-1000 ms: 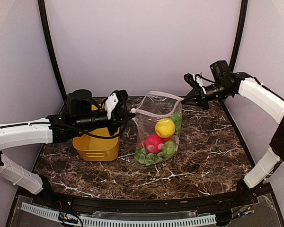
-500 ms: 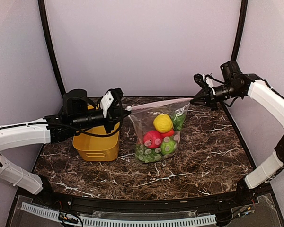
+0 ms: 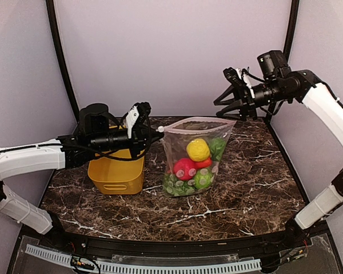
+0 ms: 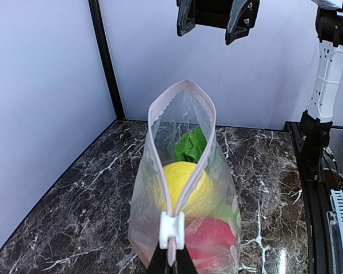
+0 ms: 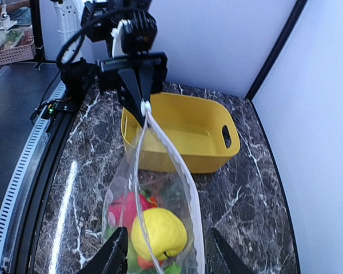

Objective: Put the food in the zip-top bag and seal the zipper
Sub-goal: Hold the zipper from the zipper food storage bag.

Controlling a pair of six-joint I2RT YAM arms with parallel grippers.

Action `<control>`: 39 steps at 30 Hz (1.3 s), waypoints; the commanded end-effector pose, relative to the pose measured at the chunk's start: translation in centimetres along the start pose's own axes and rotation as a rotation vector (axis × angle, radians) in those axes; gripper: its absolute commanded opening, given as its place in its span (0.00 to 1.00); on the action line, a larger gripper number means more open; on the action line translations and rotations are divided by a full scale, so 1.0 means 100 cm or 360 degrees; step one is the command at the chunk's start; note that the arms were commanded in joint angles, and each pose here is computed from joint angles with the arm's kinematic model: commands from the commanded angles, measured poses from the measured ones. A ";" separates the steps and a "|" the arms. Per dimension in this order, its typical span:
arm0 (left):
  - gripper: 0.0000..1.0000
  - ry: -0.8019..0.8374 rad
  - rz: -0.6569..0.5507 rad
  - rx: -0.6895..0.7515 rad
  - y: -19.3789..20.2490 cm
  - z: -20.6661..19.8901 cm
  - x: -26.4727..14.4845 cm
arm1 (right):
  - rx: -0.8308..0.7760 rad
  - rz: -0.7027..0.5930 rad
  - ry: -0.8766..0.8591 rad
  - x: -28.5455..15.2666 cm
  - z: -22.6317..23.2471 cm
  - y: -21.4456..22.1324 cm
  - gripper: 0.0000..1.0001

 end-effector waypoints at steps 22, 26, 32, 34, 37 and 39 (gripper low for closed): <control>0.01 0.0032 0.0009 0.0074 -0.008 -0.006 -0.008 | -0.0150 0.0144 -0.0370 0.158 0.021 -0.044 0.39; 0.01 0.0038 0.0007 0.0073 -0.008 -0.006 -0.007 | -0.0164 0.0184 -0.0352 0.162 0.021 -0.041 0.33; 0.01 0.0038 0.0003 0.0075 -0.009 -0.006 -0.007 | -0.0160 0.0252 -0.0354 0.167 0.023 -0.031 0.23; 0.01 0.0040 0.0003 0.0074 -0.009 -0.006 -0.006 | -0.0153 0.0269 -0.0347 0.169 0.022 -0.029 0.22; 0.01 0.0044 0.0007 0.0071 -0.008 -0.006 -0.006 | -0.0149 0.0277 -0.0345 0.171 0.021 -0.027 0.20; 0.01 0.0045 0.0013 0.0066 -0.007 -0.006 -0.005 | -0.0147 0.0270 -0.0346 0.171 0.021 -0.029 0.17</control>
Point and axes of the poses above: each gripper's point midway between its finger pads, its own x axis out along the fingers, its own z axis along the line the jaws close on, y = z × x, the point moved 3 cm from there along -x, back along the fingers, and after that the axes turned 12 degrees about -x, right-handed, at the moved point
